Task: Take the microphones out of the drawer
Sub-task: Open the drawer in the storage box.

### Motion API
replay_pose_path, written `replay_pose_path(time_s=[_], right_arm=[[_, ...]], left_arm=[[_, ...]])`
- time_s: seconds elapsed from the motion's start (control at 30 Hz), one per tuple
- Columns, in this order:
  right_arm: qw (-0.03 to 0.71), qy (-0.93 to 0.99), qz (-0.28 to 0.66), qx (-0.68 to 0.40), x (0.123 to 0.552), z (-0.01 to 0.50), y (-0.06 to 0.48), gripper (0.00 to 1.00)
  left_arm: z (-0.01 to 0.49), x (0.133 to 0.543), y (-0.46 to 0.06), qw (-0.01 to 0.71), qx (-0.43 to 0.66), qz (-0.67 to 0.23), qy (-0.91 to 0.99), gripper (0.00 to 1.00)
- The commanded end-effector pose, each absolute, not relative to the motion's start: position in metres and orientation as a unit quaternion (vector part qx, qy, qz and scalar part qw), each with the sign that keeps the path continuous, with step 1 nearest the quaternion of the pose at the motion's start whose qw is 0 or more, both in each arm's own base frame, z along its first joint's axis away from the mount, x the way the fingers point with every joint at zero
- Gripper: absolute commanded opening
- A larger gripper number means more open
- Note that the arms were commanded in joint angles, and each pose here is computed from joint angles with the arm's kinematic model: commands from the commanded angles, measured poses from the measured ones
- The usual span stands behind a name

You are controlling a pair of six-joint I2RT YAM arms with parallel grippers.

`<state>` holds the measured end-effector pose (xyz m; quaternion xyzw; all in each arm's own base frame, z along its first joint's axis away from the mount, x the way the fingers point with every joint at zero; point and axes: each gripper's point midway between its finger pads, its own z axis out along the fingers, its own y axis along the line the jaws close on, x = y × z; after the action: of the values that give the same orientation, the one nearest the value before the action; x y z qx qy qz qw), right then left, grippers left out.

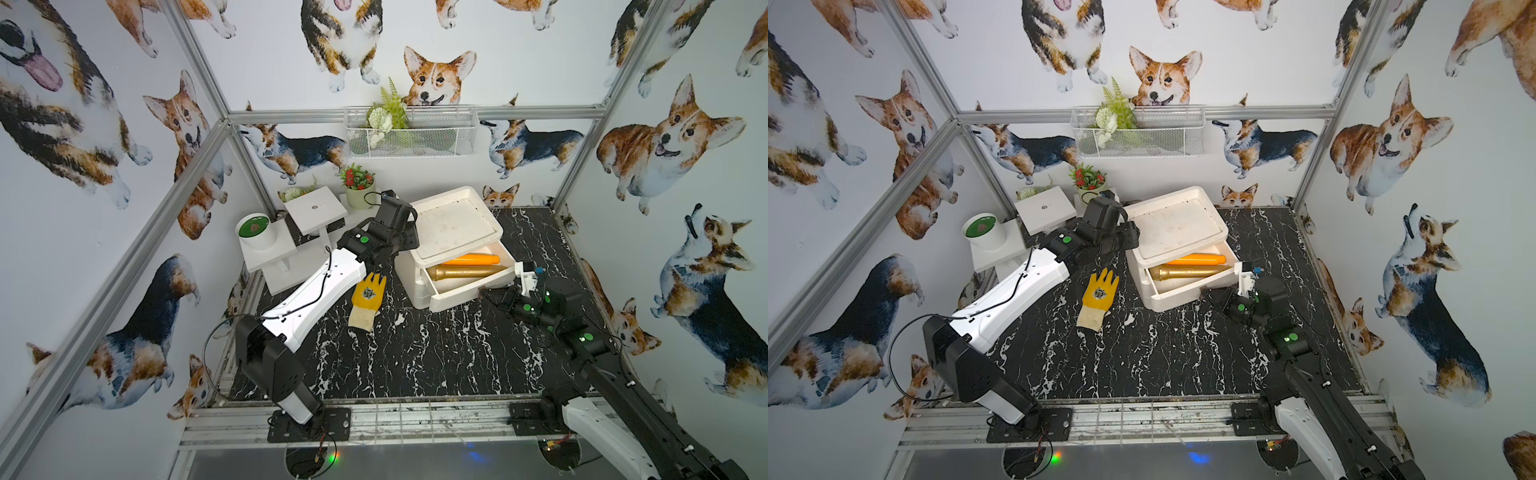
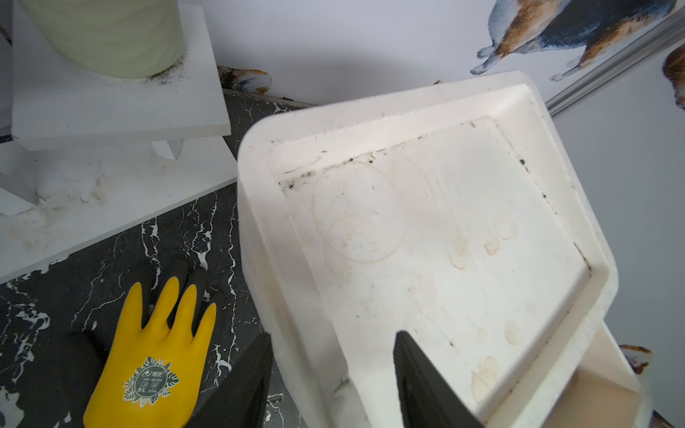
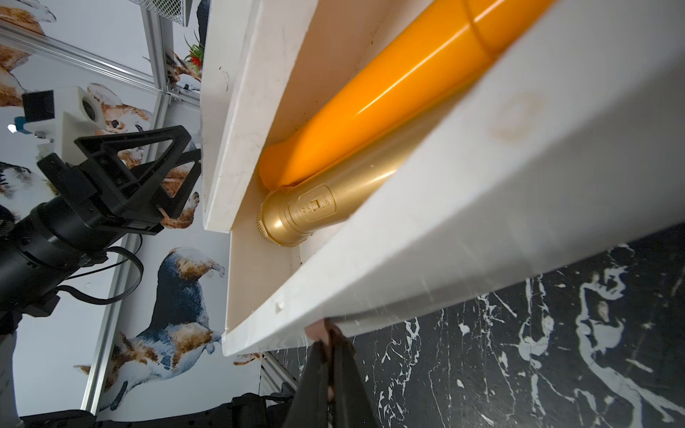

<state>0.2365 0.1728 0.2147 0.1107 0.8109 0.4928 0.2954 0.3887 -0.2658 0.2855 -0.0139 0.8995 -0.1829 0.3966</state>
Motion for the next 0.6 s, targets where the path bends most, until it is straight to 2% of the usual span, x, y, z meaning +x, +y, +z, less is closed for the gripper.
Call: replay_pose_path(time_s=[0.0, 0.57], right_arm=[[0.264, 0.833, 0.474, 0.111, 0.222, 0.198, 0.172, 0.0], [0.269, 0.835, 0.466, 0.118, 0.209, 0.2, 0.165, 0.0]], left_arm=[[0.282, 0.389, -0.26, 0.399, -0.006, -0.148, 0.905, 0.52], [0.257, 0.401, -0.268, 0.384, -0.006, -0.12, 0.915, 0.31]])
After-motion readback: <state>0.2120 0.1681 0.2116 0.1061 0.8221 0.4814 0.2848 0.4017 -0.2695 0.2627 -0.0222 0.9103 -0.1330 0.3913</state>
